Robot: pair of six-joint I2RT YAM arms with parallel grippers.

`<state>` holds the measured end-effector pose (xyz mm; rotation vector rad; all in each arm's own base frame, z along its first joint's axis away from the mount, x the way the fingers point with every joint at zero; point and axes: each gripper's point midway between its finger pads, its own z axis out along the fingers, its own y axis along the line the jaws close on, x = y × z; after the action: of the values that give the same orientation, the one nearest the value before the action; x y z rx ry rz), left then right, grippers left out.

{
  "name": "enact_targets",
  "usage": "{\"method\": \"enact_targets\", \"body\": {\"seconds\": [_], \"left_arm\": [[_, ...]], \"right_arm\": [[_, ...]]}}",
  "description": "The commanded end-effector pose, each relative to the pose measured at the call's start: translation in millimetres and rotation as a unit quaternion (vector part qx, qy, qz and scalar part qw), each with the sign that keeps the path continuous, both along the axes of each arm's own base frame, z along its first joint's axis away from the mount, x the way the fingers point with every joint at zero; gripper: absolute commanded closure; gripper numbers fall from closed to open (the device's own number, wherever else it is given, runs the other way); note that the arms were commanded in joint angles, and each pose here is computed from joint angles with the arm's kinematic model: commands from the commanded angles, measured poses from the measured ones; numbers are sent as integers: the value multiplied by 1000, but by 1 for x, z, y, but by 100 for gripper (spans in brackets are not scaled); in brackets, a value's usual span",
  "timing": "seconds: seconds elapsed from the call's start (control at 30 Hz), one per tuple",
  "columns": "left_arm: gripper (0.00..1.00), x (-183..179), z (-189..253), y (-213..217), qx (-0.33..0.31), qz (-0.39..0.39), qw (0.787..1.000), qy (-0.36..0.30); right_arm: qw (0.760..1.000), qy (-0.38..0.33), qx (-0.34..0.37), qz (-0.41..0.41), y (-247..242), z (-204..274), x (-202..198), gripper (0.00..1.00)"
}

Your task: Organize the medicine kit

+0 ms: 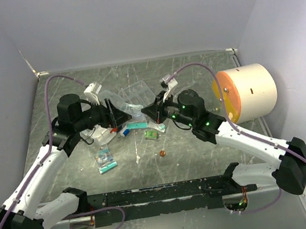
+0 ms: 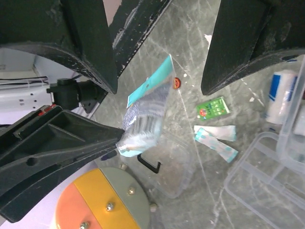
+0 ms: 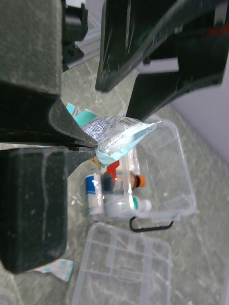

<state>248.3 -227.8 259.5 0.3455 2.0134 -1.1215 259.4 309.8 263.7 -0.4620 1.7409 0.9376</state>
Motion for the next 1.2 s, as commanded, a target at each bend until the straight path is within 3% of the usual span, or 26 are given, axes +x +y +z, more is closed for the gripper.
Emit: {"method": "enact_targets", "body": {"seconds": [0.0, 0.13, 0.37, 0.57, 0.63, 0.73, 0.97, 1.07, 1.17], "left_arm": [[20, -8, 22, -15, -56, -39, 998, -11], [26, -5, 33, -17, -82, -32, 996, -26], [49, -15, 49, -23, -130, -59, 989, -42], [83, -15, 53, -21, -130, -56, 988, -60], [89, -12, 52, -17, -121, -40, 989, -70], [93, -9, 53, -12, -109, -21, 991, -80], [93, 27, 17, 25, 4, 128, 992, -19], [93, 40, -6, 57, 74, 220, 972, 22], [93, 48, -20, 98, 133, 326, 935, 41]], "right_arm": [[996, -51, 51, 50, 11, 45, -9, 100], [992, -49, 86, 78, 17, 59, -19, 100], [987, -48, 109, 105, 20, 68, -27, 100], [991, -26, 94, 91, 22, 57, -18, 100], [994, -13, 85, 73, 20, 50, -12, 84], [997, 9, 69, 28, 13, 36, 0, 68], [998, 40, 52, -19, 6, 16, 13, 63], [997, 45, 51, -21, 5, 13, 13, 62], [997, 51, 52, -19, 5, 8, 10, 62]]}}
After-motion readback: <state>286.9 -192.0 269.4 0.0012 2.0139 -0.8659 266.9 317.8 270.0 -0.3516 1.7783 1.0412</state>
